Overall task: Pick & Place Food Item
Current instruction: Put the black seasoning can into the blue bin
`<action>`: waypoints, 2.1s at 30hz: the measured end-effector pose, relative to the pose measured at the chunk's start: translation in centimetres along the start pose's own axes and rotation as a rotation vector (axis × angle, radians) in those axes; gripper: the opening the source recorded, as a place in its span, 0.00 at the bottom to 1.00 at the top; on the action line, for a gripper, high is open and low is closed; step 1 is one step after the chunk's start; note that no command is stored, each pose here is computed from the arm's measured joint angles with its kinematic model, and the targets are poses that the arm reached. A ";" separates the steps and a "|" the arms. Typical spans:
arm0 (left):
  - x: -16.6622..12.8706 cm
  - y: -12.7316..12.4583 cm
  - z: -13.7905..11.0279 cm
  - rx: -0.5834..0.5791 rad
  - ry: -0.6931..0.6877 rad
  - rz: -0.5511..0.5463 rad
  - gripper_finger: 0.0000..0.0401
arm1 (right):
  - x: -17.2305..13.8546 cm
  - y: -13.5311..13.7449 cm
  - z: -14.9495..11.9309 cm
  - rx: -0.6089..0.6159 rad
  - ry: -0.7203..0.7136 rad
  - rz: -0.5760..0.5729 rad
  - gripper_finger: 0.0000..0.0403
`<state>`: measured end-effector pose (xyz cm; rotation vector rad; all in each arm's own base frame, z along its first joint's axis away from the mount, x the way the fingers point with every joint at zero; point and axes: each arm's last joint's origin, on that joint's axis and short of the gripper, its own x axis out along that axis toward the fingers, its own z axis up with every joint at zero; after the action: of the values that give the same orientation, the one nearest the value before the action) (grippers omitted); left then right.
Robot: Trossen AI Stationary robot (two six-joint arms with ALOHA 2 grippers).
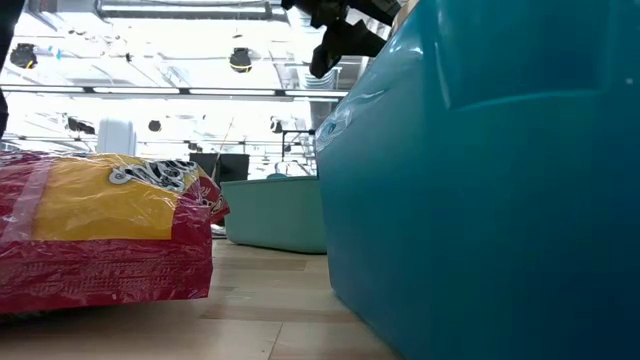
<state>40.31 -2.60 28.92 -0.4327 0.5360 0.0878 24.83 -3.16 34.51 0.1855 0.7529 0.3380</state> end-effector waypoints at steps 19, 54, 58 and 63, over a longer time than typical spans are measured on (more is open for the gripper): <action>0.0 0.0 0.0 -0.003 0.003 0.001 0.34 | 4.3 -1.1 -0.3 0.061 0.134 0.055 0.66; 0.0 0.1 -0.2 -0.006 0.026 0.013 0.34 | 7.3 -1.4 -0.2 0.093 0.169 0.053 0.66; 0.0 0.1 -0.3 -0.006 0.027 0.014 0.34 | 7.3 -1.4 -0.2 0.094 0.171 0.053 0.64; 0.0 0.1 -0.3 -0.006 0.027 0.014 0.34 | 7.3 -1.5 -0.2 0.097 0.171 0.051 0.55</action>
<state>40.16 -2.59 28.66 -0.4366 0.5658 0.0968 29.94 -1.86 29.30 0.2703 0.9353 0.3687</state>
